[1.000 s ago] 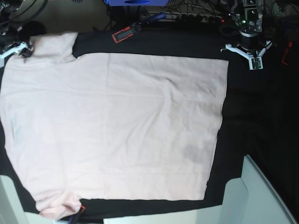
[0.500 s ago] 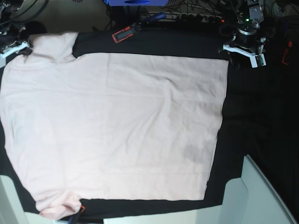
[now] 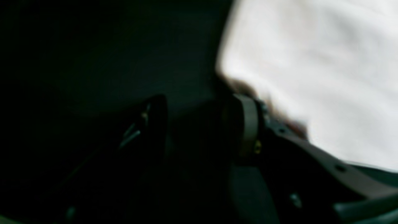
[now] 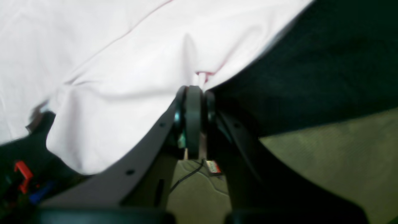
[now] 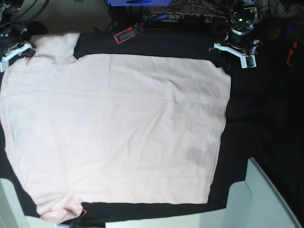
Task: Fold the T-shirt properly
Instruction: 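Pinch the shirt edge with both grippers, right near the sleeve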
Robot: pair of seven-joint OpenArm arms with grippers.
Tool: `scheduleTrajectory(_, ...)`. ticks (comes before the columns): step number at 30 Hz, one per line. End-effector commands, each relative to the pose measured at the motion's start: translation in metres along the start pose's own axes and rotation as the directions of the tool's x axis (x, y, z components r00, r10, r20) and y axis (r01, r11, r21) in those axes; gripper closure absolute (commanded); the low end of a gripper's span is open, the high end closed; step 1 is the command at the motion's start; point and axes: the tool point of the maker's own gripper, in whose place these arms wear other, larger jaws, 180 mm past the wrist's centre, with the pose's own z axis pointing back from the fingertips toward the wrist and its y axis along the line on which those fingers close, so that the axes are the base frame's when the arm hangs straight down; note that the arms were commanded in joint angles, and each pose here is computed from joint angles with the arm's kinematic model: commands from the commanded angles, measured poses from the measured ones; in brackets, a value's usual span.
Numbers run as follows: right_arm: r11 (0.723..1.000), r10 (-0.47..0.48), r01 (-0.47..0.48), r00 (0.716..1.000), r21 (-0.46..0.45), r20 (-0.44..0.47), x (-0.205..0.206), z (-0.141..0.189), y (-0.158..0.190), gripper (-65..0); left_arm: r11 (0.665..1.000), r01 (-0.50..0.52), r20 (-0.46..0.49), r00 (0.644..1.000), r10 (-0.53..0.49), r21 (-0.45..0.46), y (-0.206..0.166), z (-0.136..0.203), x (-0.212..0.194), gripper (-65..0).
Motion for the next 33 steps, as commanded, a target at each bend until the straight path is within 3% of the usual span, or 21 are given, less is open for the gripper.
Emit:
scheduleTrajectory(1,0.999,0.033,-0.032,0.999,0.022,-0.043,-0.008,-0.004,0.009,0.0,0.999,0.014,0.0,1.0,-0.014,-0.031,-0.008,0.003,0.002,-32.9)
scheduleTrajectory(8,0.998,0.026,-0.02,0.996,0.063,-0.09,-0.024,-0.016,0.022,0.0,0.999,0.028,0.044,0.999,-0.026,-0.044,-0.013,0.014,0.02,-32.9)
scheduleTrajectory(16,0.998,0.023,-0.021,0.999,0.056,-0.047,-0.016,-0.015,0.018,0.0,1.0,0.028,0.024,0.999,-0.028,-0.005,0.004,0.025,0.011,-32.9)
scheduleTrajectory(27,0.998,0.028,-0.025,0.998,0.058,-0.047,-0.015,-0.016,0.019,0.0,0.999,0.045,0.087,0.995,-0.042,-0.03,-0.005,0.037,0.035,-34.6)
scheduleTrajectory(33,0.998,0.028,-0.025,0.998,0.058,-0.047,-0.015,-0.016,0.019,0.0,0.984,-0.171,0.112,0.978,0.175,-0.042,0.014,0.04,0.047,-28.2)
